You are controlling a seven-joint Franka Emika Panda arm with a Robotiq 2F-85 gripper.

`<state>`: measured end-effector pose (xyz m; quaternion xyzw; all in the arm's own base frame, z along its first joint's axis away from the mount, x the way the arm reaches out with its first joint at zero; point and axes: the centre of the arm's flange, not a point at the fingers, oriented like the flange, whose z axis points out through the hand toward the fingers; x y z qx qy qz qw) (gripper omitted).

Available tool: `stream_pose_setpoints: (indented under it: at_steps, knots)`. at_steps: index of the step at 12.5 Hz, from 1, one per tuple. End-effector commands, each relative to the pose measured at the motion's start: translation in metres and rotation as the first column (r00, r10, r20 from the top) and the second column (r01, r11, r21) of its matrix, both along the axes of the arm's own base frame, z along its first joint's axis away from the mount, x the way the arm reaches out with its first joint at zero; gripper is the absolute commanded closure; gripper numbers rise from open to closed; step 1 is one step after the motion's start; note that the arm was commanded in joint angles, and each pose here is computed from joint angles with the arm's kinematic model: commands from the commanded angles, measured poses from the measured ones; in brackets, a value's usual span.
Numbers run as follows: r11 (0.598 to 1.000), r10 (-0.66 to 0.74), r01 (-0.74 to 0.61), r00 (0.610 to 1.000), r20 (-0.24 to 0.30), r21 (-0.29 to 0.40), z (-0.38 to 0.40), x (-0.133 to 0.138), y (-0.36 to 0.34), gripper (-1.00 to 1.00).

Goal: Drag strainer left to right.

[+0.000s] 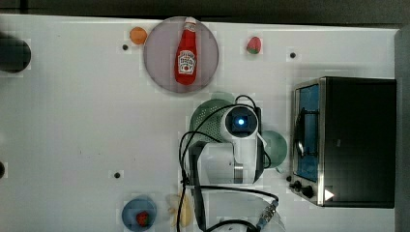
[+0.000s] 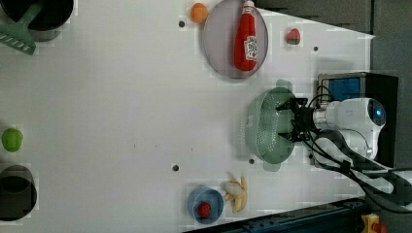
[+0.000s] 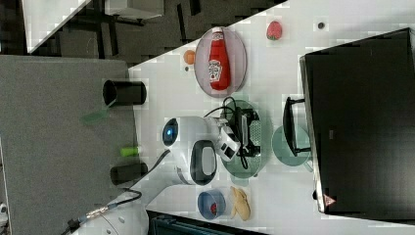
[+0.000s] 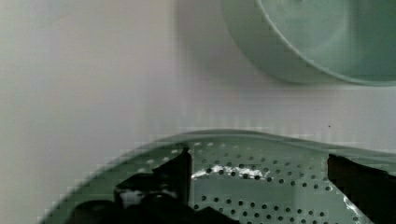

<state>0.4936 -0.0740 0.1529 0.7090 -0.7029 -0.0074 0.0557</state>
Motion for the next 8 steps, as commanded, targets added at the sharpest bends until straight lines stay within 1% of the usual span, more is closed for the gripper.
stream_pose_setpoints:
  at_steps: [1,2,3,5,6,8]
  knots:
    - [0.995,0.097,-0.097,0.995,0.035,-0.013,0.026,0.012,-0.004,-1.00]
    - [0.984,0.178,-0.178,0.983,0.040,-0.011,0.040,0.015,0.006,-1.00]
    - [0.961,0.277,-0.277,0.960,0.040,-0.012,0.059,0.018,0.015,-1.00]
    - [0.898,0.439,-0.438,0.897,0.048,-0.033,0.109,0.025,0.025,-1.00]
    - [0.881,0.474,-0.472,0.879,0.052,-0.040,0.138,0.027,0.029,-1.00]
    - [0.889,0.457,-0.457,0.887,0.063,-0.015,0.199,0.024,0.038,-1.00]
